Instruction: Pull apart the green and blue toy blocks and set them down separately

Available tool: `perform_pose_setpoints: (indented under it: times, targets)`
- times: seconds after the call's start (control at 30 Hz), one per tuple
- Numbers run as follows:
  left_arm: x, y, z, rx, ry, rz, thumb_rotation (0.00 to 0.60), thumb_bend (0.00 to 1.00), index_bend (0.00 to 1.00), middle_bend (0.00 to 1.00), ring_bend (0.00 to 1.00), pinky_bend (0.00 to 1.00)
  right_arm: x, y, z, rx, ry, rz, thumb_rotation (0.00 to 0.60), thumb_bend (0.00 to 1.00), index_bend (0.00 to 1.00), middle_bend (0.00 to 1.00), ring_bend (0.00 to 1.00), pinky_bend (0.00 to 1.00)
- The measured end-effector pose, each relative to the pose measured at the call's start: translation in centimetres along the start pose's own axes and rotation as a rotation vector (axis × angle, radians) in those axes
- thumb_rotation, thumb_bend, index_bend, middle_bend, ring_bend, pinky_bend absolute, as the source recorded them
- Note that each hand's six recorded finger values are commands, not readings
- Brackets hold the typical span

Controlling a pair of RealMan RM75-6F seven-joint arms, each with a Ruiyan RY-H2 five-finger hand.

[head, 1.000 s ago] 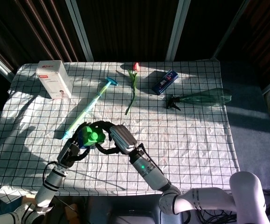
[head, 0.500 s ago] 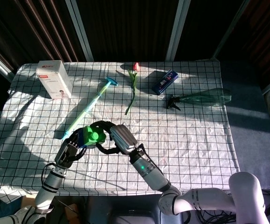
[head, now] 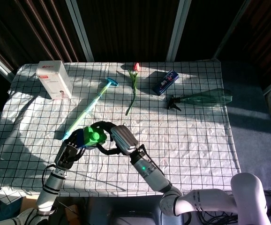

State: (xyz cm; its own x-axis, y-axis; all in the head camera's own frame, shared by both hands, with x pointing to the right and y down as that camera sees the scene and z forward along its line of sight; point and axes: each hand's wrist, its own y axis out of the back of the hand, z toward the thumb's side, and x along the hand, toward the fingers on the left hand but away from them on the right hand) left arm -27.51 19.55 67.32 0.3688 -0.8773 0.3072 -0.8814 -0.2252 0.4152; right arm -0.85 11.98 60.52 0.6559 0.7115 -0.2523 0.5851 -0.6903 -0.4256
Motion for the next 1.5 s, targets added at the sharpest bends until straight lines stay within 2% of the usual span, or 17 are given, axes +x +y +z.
perform_pose_setpoints:
  times: [0.07,0.17,0.33,0.5,0.63,0.73,0.83,0.97,1.1,1.23,1.37,1.5]
  targets:
    - [0.0,0.1,0.1,-0.015,-0.003,0.012,0.600,0.81,0.57,0.55,0.33,0.54,0.0,0.3,0.1,-0.009,0.004,-0.004,0.600,0.41,0.96,0.74,0.66,0.62]
    - [0.0,0.4,0.4,-0.040,-0.011,0.039,0.600,0.85,0.63,0.60,0.38,0.59,0.1,0.8,0.2,-0.019,0.012,-0.014,0.600,0.41,0.96,0.74,0.66,0.62]
    - [-0.1,1.3,0.9,-0.070,-0.012,0.067,0.600,0.85,0.64,0.61,0.39,0.61,0.3,2.1,0.3,-0.026,0.030,-0.037,0.600,0.41,0.96,0.74,0.66,0.63]
    - [-0.4,2.2,1.7,-0.068,-0.034,0.082,0.600,0.85,0.65,0.62,0.40,0.61,0.9,4.4,0.0,-0.029,0.049,-0.083,0.600,0.41,0.96,0.74,0.66,0.63]
    - [-0.8,3.3,2.6,-0.036,-0.046,0.094,0.600,0.85,0.65,0.62,0.40,0.62,1.4,6.4,-0.6,-0.019,0.052,-0.126,0.600,0.41,0.96,0.74,0.66,0.63]
    - [-1.4,4.5,3.2,0.025,-0.045,0.110,0.600,0.83,0.65,0.62,0.40,0.62,2.1,8.6,-1.6,0.030,0.047,-0.170,0.600,0.41,0.96,0.74,0.66,0.63]
    - [-2.2,5.9,3.6,0.129,-0.025,0.126,0.600,0.83,0.65,0.62,0.40,0.62,2.9,10.1,-3.3,0.100,0.023,-0.191,0.600,0.41,0.96,0.74,0.66,0.63]
    - [-3.2,7.5,3.7,0.271,0.016,0.142,0.600,0.82,0.65,0.62,0.40,0.61,3.6,10.8,-4.8,0.158,-0.004,-0.193,0.600,0.41,0.96,0.74,0.66,0.63]
    - [-4.4,9.0,2.9,0.441,0.088,0.154,0.600,0.81,0.64,0.61,0.39,0.61,4.8,10.8,-7.9,0.258,-0.073,-0.150,0.600,0.41,0.95,0.74,0.66,0.63]
    - [-5.9,11.0,1.6,0.696,0.190,0.156,0.600,0.80,0.61,0.57,0.35,0.58,6.6,9.3,-12.9,0.430,-0.178,-0.024,0.600,0.41,0.89,0.74,0.64,0.62]
    - [-7.5,12.8,-0.5,0.945,0.346,0.121,0.600,0.78,0.55,0.52,0.28,0.51,8.5,6.8,-17.6,0.601,-0.268,0.143,0.600,0.41,0.82,0.73,0.60,0.60]
    - [-8.5,13.8,-2.0,1.086,0.449,0.077,0.600,0.71,0.48,0.43,0.20,0.35,9.5,4.7,-19.7,0.666,-0.306,0.247,0.600,0.41,0.69,0.63,0.54,0.56]
